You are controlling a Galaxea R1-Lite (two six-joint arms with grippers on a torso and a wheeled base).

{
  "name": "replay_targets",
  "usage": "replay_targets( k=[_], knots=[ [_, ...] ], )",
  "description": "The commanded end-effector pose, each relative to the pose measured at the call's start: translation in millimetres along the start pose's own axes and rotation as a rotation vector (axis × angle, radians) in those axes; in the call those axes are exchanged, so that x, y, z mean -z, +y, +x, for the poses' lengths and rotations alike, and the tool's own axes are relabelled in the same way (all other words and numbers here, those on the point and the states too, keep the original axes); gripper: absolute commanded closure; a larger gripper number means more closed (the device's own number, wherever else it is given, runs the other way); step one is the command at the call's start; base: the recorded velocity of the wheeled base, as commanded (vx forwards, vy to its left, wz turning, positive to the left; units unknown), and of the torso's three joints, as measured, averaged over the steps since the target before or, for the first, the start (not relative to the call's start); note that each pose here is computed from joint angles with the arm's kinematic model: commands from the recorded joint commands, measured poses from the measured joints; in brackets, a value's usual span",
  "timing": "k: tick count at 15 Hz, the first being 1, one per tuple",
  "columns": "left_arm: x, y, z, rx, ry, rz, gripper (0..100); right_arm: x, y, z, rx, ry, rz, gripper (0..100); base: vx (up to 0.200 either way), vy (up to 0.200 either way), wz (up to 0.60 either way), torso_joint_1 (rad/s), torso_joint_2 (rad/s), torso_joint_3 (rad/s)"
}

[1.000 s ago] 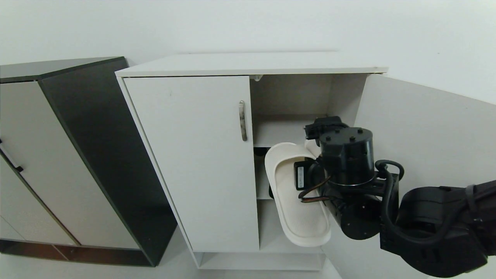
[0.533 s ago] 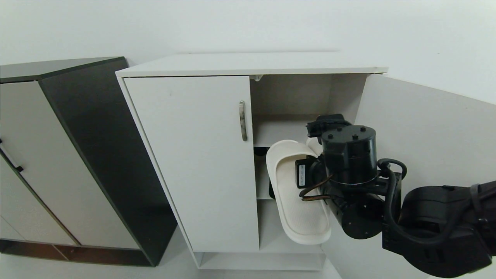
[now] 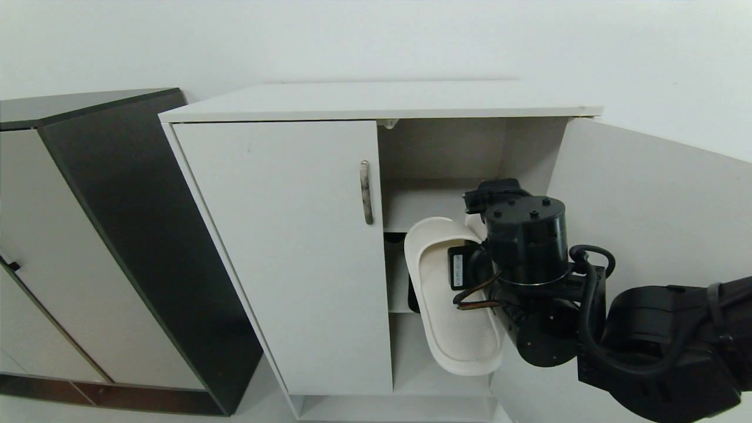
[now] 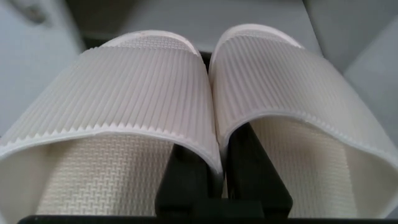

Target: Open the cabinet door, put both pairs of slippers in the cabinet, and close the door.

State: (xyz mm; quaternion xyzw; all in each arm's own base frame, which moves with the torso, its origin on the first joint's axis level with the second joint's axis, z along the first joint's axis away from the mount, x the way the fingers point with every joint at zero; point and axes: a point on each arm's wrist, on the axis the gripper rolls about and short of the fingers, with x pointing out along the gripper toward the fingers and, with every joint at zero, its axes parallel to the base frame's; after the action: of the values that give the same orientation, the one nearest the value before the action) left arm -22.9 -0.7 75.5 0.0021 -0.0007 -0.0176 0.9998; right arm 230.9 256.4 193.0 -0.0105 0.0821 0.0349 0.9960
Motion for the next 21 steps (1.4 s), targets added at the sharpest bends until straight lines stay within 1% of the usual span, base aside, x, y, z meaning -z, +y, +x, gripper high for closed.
replay_targets(
  k=[1,2,4,10,13,16,17,21],
  knots=[
    [0.0,0.0,0,0.000,0.001,0.000,100,2,1,1,0.003,0.004,-0.003,100,0.200,0.000,0.00,0.002,0.01,0.002],
    [0.0,0.0,0,0.000,0.001,0.000,100,4,2,2,0.023,0.002,0.000,100,0.200,0.000,0.00,0.002,0.00,0.002],
    [0.0,0.0,0,-0.001,0.001,0.000,100,6,4,5,0.023,-0.002,0.005,100,0.200,0.000,0.00,0.005,0.00,0.005],
    [0.0,0.0,0,-0.001,0.001,0.000,100,11,0,20,0.049,0.011,0.000,100,0.000,0.000,0.00,0.000,0.00,0.000],
    [0.0,0.0,0,-0.001,0.001,0.000,100,7,3,51,0.095,-0.007,0.023,100,0.000,0.000,0.00,0.000,0.00,0.000],
    [-0.2,0.0,0,-0.001,0.000,-0.001,100,1,5,73,0.094,-0.019,0.013,100,0.000,0.000,0.00,0.000,0.00,0.000],
    [-0.2,0.0,0,-0.001,0.000,-0.001,100,1,9,80,0.092,-0.024,0.017,100,0.000,0.000,0.00,0.000,0.00,0.000],
    [-0.2,0.1,0,-0.006,0.000,-0.003,100,-3,13,108,0.110,-0.020,0.024,100,0.000,0.000,0.00,0.000,0.00,0.000]
  ],
)
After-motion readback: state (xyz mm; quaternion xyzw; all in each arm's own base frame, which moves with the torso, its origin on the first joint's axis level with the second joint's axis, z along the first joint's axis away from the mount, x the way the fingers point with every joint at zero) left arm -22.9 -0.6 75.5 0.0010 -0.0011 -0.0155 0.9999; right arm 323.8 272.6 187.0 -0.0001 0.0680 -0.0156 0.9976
